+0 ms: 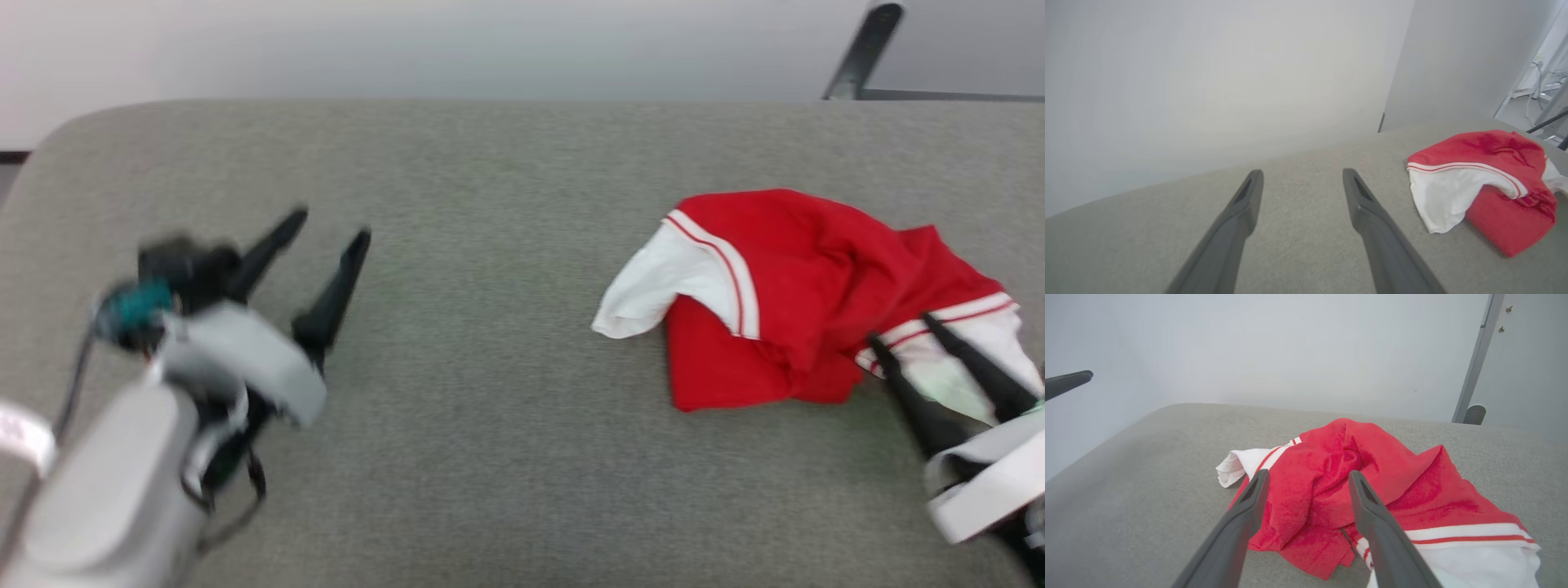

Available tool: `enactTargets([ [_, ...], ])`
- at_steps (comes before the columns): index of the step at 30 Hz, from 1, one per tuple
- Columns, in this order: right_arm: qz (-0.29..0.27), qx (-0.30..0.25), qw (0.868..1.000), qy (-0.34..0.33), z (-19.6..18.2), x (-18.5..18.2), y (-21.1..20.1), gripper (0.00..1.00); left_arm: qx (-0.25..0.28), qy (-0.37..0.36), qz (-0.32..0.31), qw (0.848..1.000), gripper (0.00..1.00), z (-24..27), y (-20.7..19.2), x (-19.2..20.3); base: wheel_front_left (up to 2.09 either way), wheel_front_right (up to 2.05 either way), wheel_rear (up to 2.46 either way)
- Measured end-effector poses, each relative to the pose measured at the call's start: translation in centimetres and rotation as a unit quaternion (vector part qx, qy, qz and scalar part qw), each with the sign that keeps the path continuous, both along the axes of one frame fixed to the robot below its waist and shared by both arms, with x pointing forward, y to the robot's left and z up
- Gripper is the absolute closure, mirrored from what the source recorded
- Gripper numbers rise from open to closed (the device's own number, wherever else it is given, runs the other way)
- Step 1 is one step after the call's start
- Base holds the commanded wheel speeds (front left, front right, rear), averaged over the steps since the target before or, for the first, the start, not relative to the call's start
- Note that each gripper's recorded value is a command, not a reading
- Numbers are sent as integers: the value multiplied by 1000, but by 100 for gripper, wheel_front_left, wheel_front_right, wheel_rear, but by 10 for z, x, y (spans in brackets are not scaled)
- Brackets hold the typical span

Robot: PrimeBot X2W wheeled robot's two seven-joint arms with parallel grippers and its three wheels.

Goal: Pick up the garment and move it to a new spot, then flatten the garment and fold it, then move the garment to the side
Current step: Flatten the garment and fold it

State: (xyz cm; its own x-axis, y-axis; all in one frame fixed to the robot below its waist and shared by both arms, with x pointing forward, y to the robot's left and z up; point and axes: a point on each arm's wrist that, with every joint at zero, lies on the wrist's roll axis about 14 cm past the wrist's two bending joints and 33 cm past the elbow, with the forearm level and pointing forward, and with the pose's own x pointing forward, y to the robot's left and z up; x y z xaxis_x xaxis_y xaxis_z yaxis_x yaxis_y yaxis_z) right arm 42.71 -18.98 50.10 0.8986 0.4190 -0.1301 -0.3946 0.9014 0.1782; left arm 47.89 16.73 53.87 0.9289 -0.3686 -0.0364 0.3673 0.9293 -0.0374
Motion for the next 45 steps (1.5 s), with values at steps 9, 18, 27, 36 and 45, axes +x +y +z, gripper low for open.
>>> enactTargets([
  [9, -40, 96, 994, -12, -3, -31, 34, 0, -4, 80, -96, 992, 0, 29, -68, 62, 0, 0, 0],
  [18, -103, 109, 989, -8, -11, -45, 16, 0, 40, 278, -185, 942, 0, -29, -132, 73, 0, 0, 0],
  [27, -133, 98, 986, -8, -17, -46, 4, 0, 62, 446, -232, 862, 0, -95, -160, 61, 0, 0, 0],
  [36, -160, 91, 983, 5, -30, -47, -9, 0, 49, 487, -272, 828, 0, -127, -194, 54, 0, 0, 0],
  [45, -168, 89, 982, 13, -37, -47, -12, 0, 41, 509, -297, 807, 0, -137, -209, 45, 0, 0, 0],
])
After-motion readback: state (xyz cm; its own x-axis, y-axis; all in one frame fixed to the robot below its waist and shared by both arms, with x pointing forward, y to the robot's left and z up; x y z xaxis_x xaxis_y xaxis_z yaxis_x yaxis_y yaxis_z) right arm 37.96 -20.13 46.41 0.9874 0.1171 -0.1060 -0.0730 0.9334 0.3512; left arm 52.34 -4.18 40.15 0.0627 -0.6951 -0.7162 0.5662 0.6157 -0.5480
